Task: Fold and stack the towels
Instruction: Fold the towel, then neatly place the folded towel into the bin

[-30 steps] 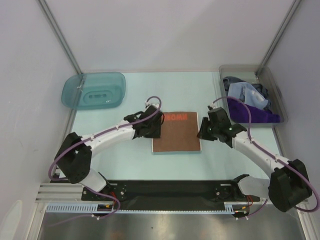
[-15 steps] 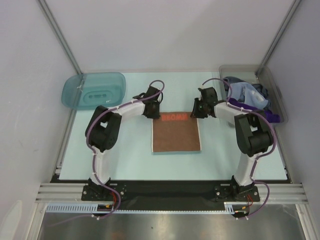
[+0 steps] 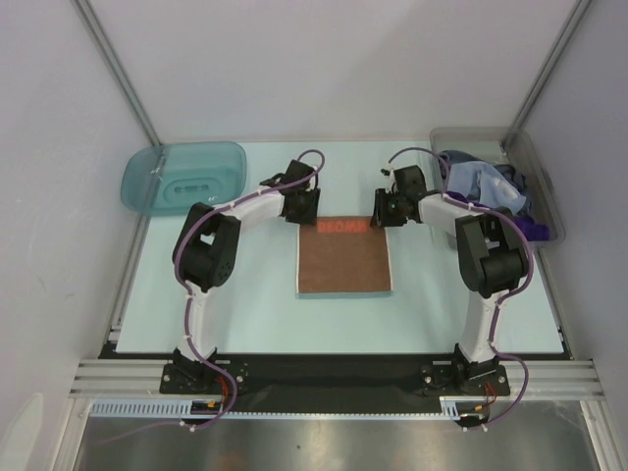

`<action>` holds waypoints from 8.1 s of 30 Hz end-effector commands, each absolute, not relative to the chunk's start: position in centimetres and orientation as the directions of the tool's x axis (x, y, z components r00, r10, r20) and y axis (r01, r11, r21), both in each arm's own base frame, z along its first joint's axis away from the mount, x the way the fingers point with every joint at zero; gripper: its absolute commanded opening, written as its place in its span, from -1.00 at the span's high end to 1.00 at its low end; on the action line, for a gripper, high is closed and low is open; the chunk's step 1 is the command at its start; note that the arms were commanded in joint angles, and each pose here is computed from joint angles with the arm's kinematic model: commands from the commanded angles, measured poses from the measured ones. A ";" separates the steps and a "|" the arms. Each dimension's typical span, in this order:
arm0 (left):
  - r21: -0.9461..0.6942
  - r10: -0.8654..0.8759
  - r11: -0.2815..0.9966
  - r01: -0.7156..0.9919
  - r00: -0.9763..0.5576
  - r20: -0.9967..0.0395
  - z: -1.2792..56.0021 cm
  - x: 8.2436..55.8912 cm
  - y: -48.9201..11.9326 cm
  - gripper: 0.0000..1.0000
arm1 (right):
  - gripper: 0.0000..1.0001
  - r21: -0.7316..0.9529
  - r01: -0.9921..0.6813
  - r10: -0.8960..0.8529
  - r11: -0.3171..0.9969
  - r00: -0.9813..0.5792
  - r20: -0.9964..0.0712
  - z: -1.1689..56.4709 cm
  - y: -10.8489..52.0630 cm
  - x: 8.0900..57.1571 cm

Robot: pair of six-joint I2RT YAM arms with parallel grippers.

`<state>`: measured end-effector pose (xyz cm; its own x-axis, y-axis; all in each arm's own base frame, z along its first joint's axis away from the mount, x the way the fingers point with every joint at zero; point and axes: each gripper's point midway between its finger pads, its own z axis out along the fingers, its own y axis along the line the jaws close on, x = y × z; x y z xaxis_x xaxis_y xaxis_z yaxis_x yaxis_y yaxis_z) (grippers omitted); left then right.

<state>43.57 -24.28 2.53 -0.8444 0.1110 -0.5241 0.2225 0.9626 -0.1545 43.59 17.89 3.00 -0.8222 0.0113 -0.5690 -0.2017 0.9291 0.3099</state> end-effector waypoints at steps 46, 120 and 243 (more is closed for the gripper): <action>-0.091 0.482 0.754 0.650 -0.642 -0.596 7.0 48.4 -22.7 1.00 | 1.00 0.313 -0.528 -0.213 0.790 -0.714 -0.667 7.6 14.7 49.2; -0.112 0.288 0.893 0.436 -0.743 -0.604 11.3 26.3 -24.3 -0.21 | 0.40 0.391 -0.146 0.101 0.909 -0.832 -0.545 11.1 18.0 26.7; 0.156 0.046 0.987 -0.045 -0.843 -0.536 16.5 47.0 -13.7 0.99 | -0.99 0.534 -0.305 0.178 0.789 -0.717 -0.673 18.3 18.0 28.2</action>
<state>45.44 -17.07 14.04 -0.8606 0.0297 -0.5084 -0.0137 0.9966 0.0813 27.06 17.99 17.17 -0.7478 0.1973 -0.6340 -0.2753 0.7767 0.5665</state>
